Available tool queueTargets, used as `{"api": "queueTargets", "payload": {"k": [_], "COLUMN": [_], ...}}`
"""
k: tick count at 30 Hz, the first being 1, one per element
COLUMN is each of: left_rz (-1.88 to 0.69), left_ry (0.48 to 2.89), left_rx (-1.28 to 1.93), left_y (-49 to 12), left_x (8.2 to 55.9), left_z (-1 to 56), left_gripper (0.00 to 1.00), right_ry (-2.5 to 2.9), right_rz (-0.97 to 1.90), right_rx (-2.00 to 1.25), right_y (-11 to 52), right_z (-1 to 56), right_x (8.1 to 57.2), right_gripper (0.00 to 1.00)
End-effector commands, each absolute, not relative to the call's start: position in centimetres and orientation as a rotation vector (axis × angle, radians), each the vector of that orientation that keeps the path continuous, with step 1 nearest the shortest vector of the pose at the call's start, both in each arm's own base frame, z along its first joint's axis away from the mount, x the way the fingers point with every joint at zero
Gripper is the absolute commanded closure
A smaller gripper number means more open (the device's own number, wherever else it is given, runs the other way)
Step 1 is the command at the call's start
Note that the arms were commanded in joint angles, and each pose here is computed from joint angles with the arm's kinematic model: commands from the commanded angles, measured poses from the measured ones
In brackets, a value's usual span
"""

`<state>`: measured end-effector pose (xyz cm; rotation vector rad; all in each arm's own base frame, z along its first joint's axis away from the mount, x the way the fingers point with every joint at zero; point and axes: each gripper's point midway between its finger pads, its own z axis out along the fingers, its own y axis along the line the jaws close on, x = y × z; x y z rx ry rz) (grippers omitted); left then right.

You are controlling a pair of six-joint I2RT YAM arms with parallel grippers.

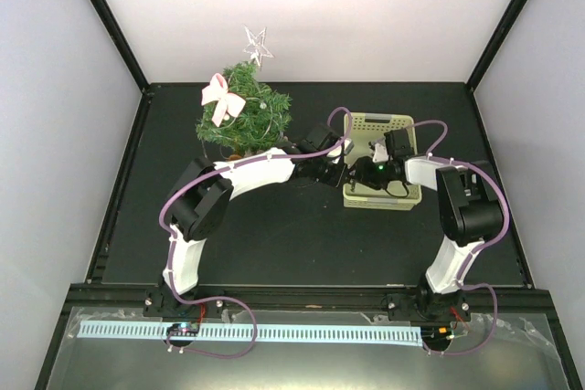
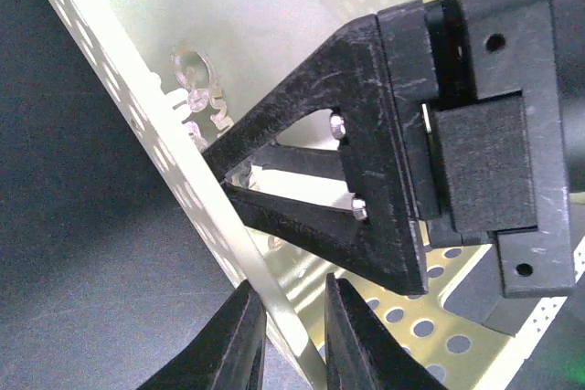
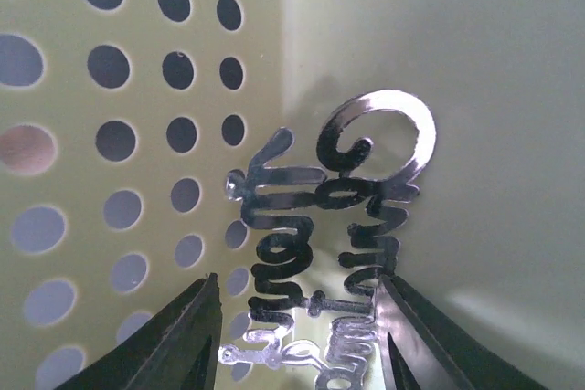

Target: Decorate the small christmas tree

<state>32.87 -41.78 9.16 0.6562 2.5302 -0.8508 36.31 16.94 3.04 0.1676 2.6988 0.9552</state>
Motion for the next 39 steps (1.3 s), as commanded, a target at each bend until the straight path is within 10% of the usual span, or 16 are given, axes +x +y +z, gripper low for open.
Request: {"api": "queueTargets", "payload": {"k": [1, 16, 39], "left_rz": [-0.910, -0.914, -0.895], "left_ry": [2.475, 2.465, 2.452], "left_rx": [0.703, 0.705, 0.714], "left_y": [-43.1, -43.1, -43.0], "left_x": [32.6, 32.5, 32.7], "left_z": [10.3, 10.9, 11.6], "left_gripper": [0.82, 0.82, 0.82], "right_ry": [2.600, 2.567, 2.568], "right_rz": [1.190, 1.297, 1.286], "right_rx": [0.146, 0.133, 0.176], "right_y": [19.1, 19.5, 19.2], "right_z": [5.2, 4.8, 3.9], "right_x": [36.0, 36.3, 36.3], "right_gripper": [0.52, 0.47, 0.83]}}
